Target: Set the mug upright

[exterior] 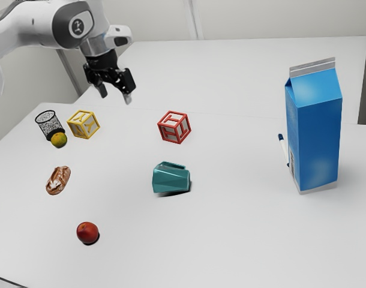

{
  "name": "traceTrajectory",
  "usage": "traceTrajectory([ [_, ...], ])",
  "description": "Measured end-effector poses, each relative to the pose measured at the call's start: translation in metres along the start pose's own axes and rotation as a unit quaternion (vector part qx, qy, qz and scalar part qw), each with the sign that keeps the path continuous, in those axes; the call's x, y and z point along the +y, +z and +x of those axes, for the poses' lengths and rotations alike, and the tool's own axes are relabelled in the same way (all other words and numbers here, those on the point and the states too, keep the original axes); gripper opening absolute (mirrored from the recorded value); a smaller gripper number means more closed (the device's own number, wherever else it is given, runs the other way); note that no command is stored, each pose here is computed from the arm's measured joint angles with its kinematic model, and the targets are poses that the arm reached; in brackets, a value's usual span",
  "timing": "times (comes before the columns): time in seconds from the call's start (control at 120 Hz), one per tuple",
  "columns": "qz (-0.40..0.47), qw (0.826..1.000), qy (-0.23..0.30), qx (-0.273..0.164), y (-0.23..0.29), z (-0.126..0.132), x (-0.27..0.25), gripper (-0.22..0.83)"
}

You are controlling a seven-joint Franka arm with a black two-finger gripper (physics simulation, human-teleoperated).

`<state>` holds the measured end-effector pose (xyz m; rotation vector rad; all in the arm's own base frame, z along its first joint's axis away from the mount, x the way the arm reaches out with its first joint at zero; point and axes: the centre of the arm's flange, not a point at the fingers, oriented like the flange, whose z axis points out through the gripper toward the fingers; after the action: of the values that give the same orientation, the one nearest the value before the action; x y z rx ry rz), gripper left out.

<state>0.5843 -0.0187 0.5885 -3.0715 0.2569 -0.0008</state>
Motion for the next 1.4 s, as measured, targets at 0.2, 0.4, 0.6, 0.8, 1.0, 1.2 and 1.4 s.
traceTrajectory([
  [0.2, -0.029, 0.999, -0.025, -0.006, 0.021, -0.003, -0.029, 0.62],
  [0.4, -0.181, 0.978, -0.094, -0.048, 0.083, -0.008, -0.052, 0.62],
  [0.6, -0.320, 0.933, -0.130, -0.104, 0.163, -0.015, -0.035, 0.61],
  [0.8, -0.394, 0.900, -0.143, -0.117, 0.225, -0.021, -0.038, 0.61],
  [1.0, -0.423, 0.890, -0.126, -0.115, 0.263, -0.017, -0.039, 0.61],
  [1.2, -0.433, 0.889, -0.110, -0.094, 0.281, -0.009, -0.042, 0.62],
  [1.4, -0.450, 0.883, -0.108, -0.078, 0.303, -0.003, -0.038, 0.62],
])
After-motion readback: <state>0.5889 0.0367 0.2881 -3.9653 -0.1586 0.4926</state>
